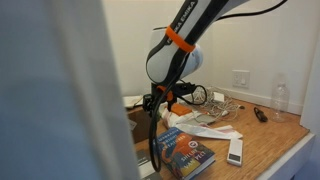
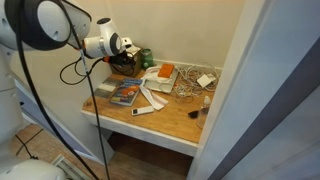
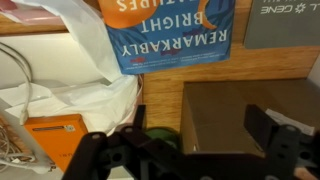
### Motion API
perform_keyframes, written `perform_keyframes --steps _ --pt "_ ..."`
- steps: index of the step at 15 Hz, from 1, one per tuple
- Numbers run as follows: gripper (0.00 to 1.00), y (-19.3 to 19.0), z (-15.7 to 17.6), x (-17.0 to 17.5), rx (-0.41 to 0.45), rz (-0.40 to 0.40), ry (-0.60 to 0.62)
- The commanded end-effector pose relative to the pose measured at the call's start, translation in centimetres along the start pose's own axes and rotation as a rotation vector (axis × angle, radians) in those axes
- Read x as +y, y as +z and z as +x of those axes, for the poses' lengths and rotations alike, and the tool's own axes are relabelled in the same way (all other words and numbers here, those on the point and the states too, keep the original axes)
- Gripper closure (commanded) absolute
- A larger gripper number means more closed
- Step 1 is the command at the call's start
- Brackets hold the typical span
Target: Slide the book forward on the surface
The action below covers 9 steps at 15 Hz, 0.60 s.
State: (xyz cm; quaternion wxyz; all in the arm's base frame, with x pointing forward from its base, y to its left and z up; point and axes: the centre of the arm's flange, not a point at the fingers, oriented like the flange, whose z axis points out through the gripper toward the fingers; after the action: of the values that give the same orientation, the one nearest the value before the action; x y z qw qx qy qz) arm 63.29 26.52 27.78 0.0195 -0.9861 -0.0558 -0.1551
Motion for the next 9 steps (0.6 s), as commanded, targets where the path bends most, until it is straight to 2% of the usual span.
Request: perform_keyframes --steps 1,9 --pt "0.0 3.3 2.2 -1.8 0.049 -0.038 0.02" --pt "0.0 7.8 1.8 -2.3 0.029 -0.017 -0.057"
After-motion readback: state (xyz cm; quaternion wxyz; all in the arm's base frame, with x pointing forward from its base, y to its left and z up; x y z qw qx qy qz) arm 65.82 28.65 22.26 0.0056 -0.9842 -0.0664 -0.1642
